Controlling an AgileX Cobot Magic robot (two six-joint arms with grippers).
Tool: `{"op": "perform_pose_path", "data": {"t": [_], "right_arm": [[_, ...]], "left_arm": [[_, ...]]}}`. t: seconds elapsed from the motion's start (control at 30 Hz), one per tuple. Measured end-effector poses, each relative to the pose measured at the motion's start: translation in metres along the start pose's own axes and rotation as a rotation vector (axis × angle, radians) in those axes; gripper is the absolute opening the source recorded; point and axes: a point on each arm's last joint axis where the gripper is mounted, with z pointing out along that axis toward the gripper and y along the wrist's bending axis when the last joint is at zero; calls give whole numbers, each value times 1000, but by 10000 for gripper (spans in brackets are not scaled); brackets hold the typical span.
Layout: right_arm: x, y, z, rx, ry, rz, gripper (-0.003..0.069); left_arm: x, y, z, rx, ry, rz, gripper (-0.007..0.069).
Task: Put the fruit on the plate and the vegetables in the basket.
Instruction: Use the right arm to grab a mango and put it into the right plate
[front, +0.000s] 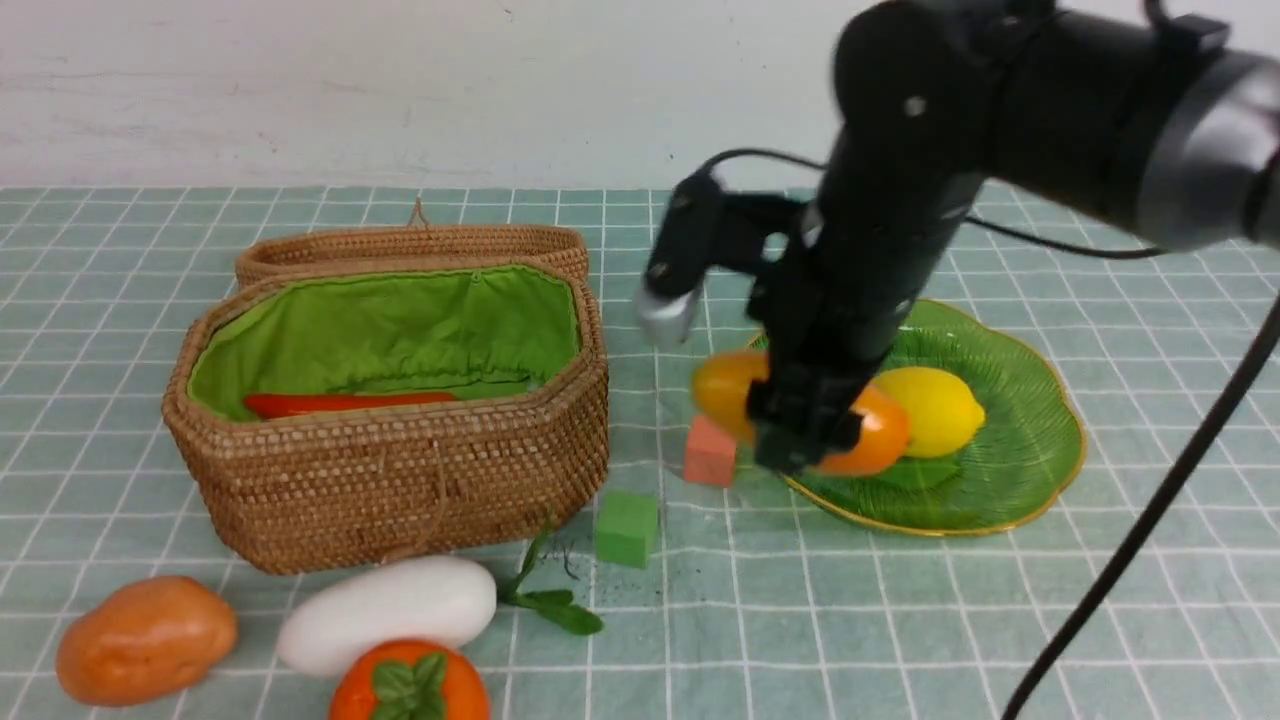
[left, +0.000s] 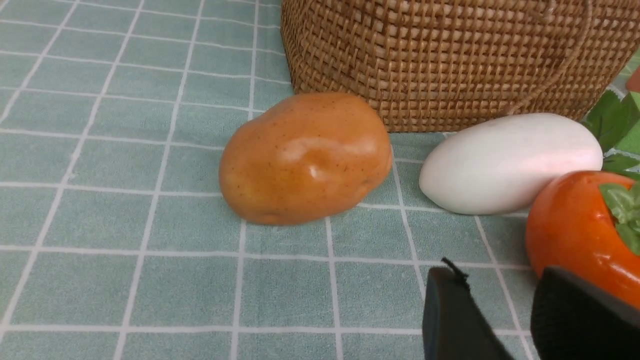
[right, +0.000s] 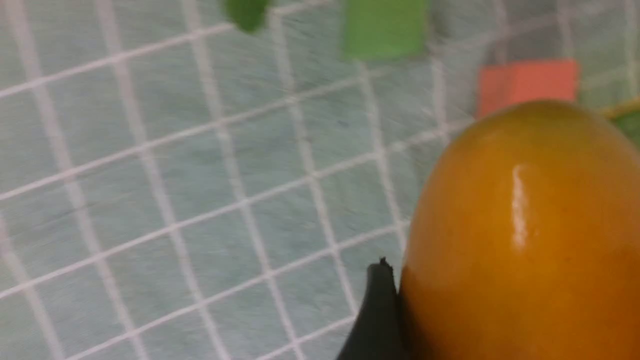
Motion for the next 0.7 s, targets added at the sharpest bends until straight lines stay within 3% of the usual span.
{"op": "perform_pose_path", "data": {"t": [0.07, 0.23, 0.53, 0.7], "right_arm": [[22, -37, 3, 51, -32, 203, 548], [45, -77, 20, 64, -129, 460, 548], [46, -79, 82, -71, -94, 584, 554], [48, -79, 90, -62, -76, 655, 669]], "left_arm": [[0, 0, 0, 0, 0, 0, 239], [0, 0, 0, 0, 0, 0, 239], [0, 0, 0, 0, 0, 0, 239], [0, 0, 0, 0, 0, 0, 239]]}}
